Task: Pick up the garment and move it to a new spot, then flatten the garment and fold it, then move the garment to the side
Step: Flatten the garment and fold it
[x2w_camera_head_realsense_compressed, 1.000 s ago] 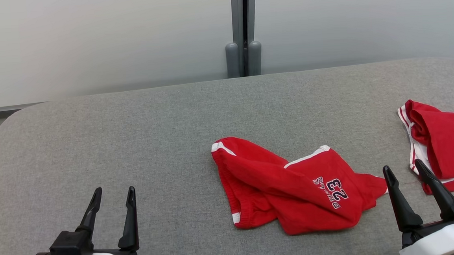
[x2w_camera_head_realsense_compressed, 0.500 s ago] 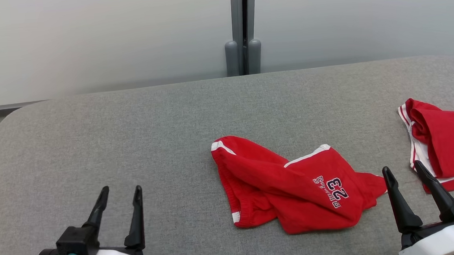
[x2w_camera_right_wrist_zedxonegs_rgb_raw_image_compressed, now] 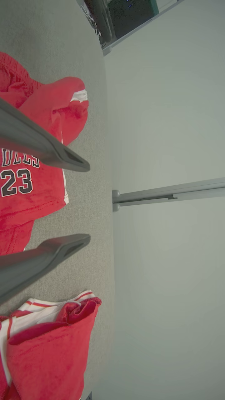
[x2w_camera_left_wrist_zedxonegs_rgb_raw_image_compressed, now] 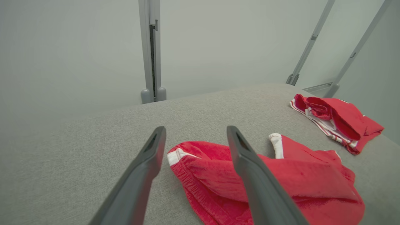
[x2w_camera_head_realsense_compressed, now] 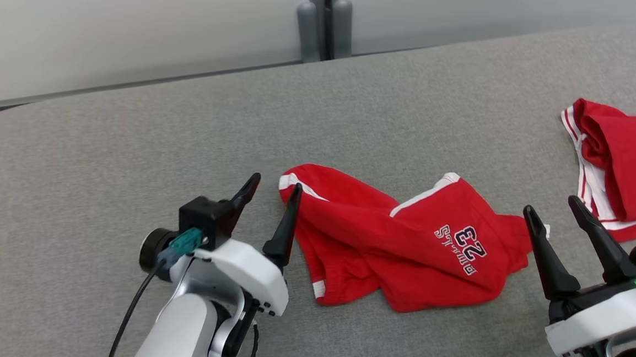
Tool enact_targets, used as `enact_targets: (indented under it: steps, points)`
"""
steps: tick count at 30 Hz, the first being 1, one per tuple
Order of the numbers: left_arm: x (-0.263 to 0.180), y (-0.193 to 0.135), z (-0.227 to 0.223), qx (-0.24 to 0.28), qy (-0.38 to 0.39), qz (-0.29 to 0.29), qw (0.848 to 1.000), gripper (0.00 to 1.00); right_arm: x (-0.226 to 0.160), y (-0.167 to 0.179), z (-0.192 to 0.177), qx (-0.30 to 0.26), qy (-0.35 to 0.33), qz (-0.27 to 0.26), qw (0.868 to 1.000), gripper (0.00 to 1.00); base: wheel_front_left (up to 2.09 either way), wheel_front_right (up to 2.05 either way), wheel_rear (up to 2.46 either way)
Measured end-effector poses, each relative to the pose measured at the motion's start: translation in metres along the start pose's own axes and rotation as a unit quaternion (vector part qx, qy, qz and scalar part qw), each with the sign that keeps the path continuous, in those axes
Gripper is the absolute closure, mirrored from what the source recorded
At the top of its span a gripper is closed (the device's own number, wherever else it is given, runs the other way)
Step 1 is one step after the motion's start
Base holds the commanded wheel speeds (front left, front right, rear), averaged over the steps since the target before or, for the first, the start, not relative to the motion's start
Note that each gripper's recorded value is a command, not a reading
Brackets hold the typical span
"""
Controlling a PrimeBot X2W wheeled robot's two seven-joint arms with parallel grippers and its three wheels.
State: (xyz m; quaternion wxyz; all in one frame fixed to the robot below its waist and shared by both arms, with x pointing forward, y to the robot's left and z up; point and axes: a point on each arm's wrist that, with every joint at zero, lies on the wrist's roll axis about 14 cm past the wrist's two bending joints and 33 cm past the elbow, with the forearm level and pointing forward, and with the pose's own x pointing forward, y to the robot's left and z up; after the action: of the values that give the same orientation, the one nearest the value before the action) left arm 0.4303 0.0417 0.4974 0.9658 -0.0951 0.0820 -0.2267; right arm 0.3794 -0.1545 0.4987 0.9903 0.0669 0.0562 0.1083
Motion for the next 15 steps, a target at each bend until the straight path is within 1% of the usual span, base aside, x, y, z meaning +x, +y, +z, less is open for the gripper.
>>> enact_targets:
  steps: [3, 4, 6, 8, 9, 10, 11, 12, 15]
  points:
    - [0.017, -0.005, -0.025, -0.004, 0.052, -0.02, 0.998, 0.0, 0.003, -0.005, -0.003, 0.004, 0.002, -0.009, 1.0, 0.0, 0.0, 0.0, 0.0]
    - [0.021, -0.006, -0.032, -0.014, 0.065, -0.025, 0.997, 0.0, 0.003, -0.007, -0.006, 0.007, 0.005, -0.012, 1.0, 0.0, 0.0, 0.0, 0.0]
    - [0.028, -0.005, -0.05, -0.016, 0.099, -0.027, 0.995, 0.0, 0.004, -0.012, -0.011, 0.013, 0.011, -0.02, 1.0, 0.0, 0.0, 0.0, 0.0]
    - [0.035, -0.004, -0.06, -0.035, 0.117, -0.028, 0.992, 0.0, 0.004, -0.015, -0.016, 0.018, 0.016, -0.026, 0.999, 0.0, 0.0, 0.0, 0.0]
    - [0.037, -0.003, -0.066, -0.031, 0.129, -0.027, 0.991, 0.0, 0.004, -0.016, -0.018, 0.02, 0.018, -0.028, 0.999, 0.0, 0.0, 0.0, 0.0]
    - [0.038, -0.001, -0.073, -0.035, 0.141, -0.025, 0.989, 0.09, 0.005, -0.017, -0.019, 0.021, 0.02, -0.03, 0.999, 0.0, 0.0, 0.0, 0.0]
    - [0.038, 0.0, -0.08, -0.042, 0.155, -0.024, 0.987, 0.49, 0.005, -0.018, -0.02, 0.022, 0.021, -0.032, 0.999, 0.0, 0.0, 0.0, 0.0]
    - [0.037, 0.0, -0.087, -0.042, 0.167, -0.024, 0.985, 1.0, 0.006, -0.019, -0.021, 0.024, 0.02, -0.034, 0.999, 0.0, 0.0, 0.0, 0.0]
    - [0.034, 0.001, -0.096, -0.05, 0.184, -0.022, 0.981, 1.0, 0.006, -0.021, -0.024, 0.029, 0.023, -0.037, 0.999, 0.0, 0.0, 0.0, 0.0]
